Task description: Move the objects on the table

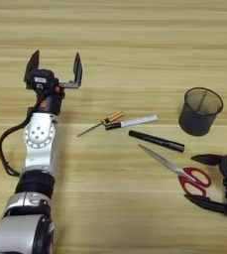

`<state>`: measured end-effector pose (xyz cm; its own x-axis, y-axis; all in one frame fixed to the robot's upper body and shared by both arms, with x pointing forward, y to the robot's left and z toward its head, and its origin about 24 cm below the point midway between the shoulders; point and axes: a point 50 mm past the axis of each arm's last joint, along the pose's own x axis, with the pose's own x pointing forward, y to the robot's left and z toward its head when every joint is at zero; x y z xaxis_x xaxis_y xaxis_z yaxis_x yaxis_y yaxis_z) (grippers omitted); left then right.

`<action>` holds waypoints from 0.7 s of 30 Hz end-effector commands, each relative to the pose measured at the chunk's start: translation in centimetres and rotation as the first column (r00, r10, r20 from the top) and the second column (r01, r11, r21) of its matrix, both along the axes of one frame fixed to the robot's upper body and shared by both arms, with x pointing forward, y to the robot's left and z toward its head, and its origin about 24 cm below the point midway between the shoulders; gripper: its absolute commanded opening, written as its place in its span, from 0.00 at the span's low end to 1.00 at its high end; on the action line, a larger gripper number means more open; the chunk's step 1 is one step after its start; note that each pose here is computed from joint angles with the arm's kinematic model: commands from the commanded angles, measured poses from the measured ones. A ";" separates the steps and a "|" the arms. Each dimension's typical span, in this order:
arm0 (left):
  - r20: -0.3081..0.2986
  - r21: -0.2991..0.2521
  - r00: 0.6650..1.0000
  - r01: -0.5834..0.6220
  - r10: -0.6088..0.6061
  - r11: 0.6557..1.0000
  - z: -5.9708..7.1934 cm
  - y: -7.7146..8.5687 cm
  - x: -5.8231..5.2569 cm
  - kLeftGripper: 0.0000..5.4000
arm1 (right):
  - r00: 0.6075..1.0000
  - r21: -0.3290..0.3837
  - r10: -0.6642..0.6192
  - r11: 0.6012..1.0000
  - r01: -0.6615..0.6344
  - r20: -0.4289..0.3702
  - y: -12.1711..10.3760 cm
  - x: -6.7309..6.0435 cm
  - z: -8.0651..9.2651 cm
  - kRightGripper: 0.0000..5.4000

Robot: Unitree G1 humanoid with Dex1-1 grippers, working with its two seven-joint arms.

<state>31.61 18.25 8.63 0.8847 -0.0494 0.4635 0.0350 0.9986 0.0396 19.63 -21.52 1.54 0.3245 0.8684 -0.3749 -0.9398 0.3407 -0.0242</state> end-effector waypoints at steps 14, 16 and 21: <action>0.015 0.012 1.000 0.008 -0.008 1.000 0.4 -0.1 0.2 1.00 | 0.997 -0.049 0.020 0.999 -0.024 -0.080 0.1 -0.8 -1.4 0.96; 0.015 0.012 1.000 0.008 -0.008 1.000 0.4 -0.1 0.2 1.00 | 0.995 -0.041 0.024 0.999 -0.028 -0.096 0.2 -0.9 -1.6 0.93; 0.015 0.012 1.000 0.008 -0.008 1.000 0.4 -0.1 0.2 1.00 | 0.991 -0.033 0.024 0.999 -0.028 -0.131 0.1 -1.3 -1.9 0.85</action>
<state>31.60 18.25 8.63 0.8843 -0.0496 0.4643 0.0351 0.9986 0.0397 19.56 -20.97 1.24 0.2928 0.8791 -0.3760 -0.9501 0.3119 -0.0106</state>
